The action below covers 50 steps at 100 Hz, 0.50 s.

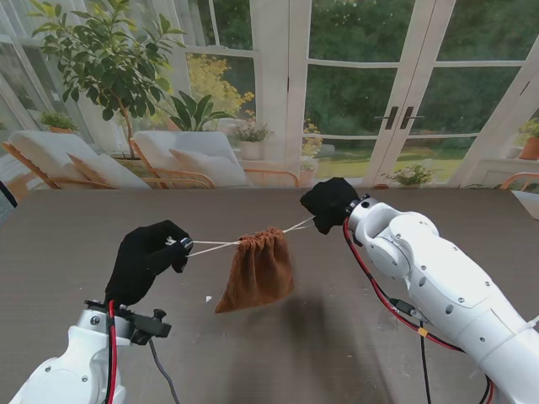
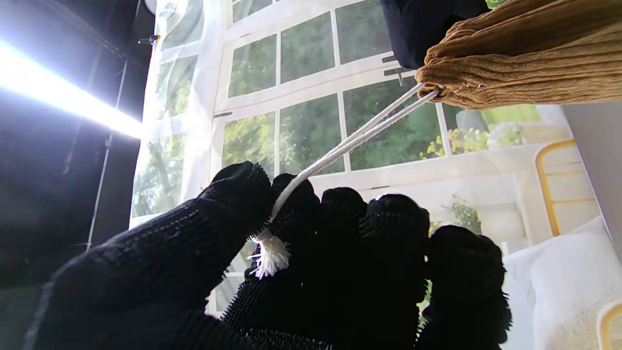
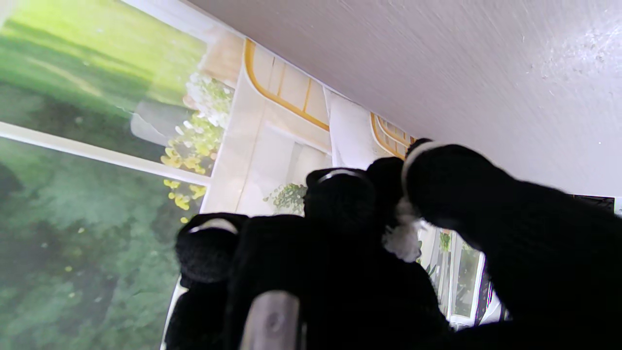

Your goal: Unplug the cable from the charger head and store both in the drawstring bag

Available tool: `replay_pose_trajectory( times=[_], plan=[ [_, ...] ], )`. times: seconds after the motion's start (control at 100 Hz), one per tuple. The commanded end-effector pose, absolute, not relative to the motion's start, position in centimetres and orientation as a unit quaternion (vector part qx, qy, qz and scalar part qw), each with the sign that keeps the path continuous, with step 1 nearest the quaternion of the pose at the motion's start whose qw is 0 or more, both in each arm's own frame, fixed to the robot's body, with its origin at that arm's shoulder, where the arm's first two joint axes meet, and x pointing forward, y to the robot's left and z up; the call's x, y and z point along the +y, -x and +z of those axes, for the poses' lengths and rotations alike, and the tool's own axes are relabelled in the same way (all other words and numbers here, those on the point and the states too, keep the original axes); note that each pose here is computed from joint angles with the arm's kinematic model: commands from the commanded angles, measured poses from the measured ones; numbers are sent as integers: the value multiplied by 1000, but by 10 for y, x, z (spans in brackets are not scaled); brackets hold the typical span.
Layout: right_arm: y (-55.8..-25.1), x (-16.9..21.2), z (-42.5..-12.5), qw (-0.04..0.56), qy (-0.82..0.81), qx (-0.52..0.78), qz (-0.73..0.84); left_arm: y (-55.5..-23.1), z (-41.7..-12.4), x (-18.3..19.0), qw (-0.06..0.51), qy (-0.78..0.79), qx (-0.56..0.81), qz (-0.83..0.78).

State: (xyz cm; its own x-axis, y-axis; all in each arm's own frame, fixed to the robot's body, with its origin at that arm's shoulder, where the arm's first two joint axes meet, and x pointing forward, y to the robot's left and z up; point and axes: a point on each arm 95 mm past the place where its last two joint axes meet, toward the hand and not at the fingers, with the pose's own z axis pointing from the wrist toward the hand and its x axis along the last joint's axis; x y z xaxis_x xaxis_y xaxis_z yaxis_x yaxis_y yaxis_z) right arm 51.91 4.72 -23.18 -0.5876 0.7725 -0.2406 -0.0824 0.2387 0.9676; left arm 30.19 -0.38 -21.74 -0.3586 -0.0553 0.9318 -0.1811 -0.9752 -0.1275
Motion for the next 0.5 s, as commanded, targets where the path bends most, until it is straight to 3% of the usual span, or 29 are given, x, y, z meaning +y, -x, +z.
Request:
replay_pose_trajectory(
  times=[0.0, 0.49],
  plan=[
    [-521, 38, -239, 380, -257, 700, 547, -300, -209, -6, 45, -557, -101, 823],
    [-531, 26, -256, 374, -264, 715, 528, -296, -203, -1, 33, -559, -84, 824]
  ],
)
